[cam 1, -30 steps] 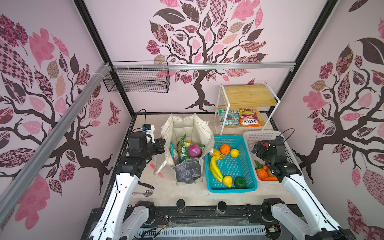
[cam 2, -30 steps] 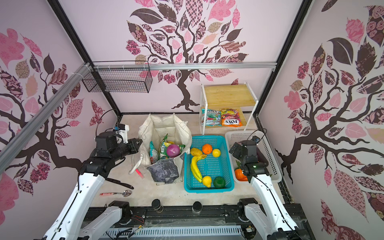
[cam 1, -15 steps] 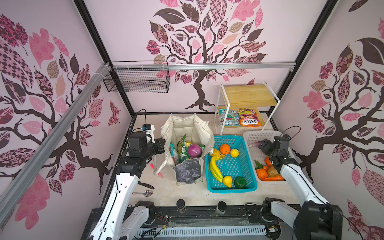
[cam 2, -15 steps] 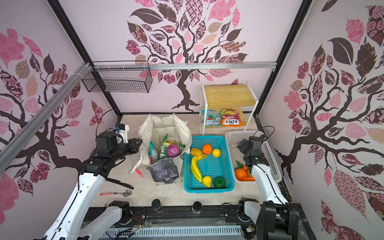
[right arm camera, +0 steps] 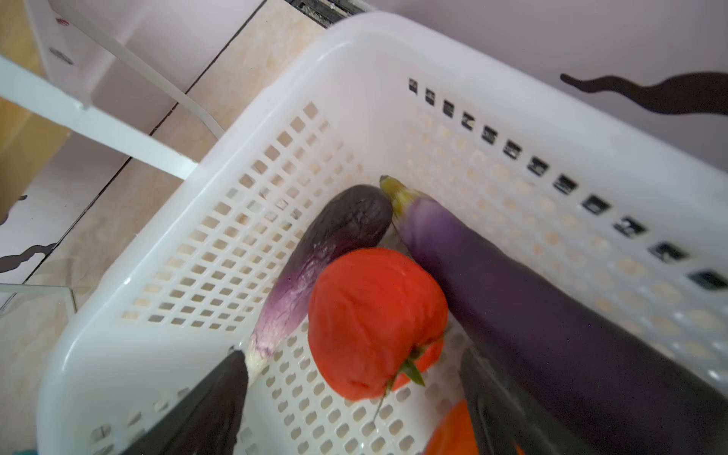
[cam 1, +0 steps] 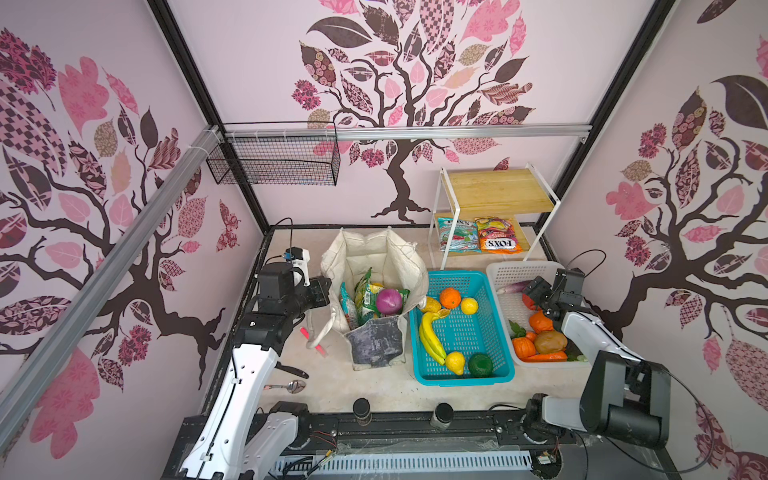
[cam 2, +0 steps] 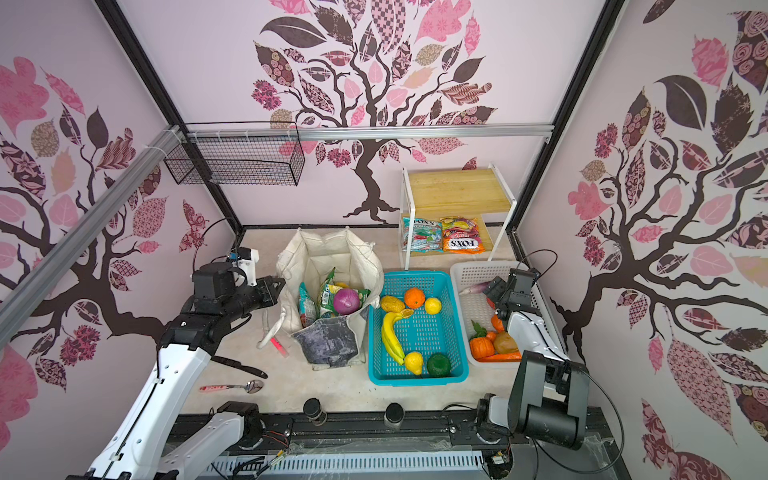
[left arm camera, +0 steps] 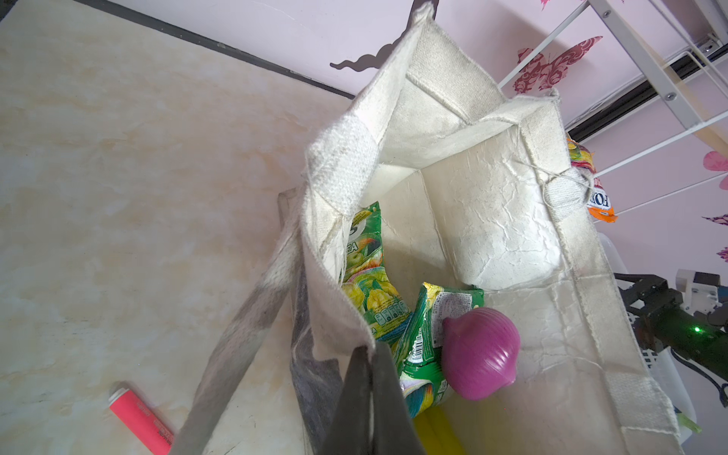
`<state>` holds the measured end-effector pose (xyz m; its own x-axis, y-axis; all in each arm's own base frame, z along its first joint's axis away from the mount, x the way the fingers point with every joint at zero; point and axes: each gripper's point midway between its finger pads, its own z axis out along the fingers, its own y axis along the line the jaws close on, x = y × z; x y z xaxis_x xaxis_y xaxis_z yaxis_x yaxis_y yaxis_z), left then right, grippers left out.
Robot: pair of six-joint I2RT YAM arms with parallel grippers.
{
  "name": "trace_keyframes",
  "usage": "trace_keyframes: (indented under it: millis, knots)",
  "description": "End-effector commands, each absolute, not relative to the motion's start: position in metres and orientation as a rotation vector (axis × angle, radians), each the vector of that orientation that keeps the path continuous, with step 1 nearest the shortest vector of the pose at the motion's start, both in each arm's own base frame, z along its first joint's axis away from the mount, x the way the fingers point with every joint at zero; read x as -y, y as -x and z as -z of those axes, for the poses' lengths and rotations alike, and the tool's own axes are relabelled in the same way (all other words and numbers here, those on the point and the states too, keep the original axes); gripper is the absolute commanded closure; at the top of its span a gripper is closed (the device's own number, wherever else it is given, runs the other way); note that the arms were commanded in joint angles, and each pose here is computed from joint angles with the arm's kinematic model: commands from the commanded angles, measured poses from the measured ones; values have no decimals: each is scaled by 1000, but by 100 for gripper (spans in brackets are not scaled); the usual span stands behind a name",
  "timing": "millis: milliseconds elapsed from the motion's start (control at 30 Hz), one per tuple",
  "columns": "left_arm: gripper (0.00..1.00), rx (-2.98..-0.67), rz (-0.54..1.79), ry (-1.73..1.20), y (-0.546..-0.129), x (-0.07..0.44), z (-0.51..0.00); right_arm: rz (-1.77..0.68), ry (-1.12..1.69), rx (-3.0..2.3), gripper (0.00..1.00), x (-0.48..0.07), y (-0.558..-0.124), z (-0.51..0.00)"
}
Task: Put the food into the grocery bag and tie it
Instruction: 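Withdraw the right gripper from the tote back to the white basket, then lower the right gripper onto the red tomato in the white basket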
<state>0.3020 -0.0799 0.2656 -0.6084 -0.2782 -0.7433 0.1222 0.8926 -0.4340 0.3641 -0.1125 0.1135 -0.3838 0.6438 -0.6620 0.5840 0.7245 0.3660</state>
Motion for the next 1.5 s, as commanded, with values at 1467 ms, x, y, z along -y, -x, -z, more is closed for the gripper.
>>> trace_keyframes:
  millis: [1467]
  knots:
    - [100, -2156, 564, 96, -300, 80, -262, -173, -827, -2234, 19, 80, -379, -94]
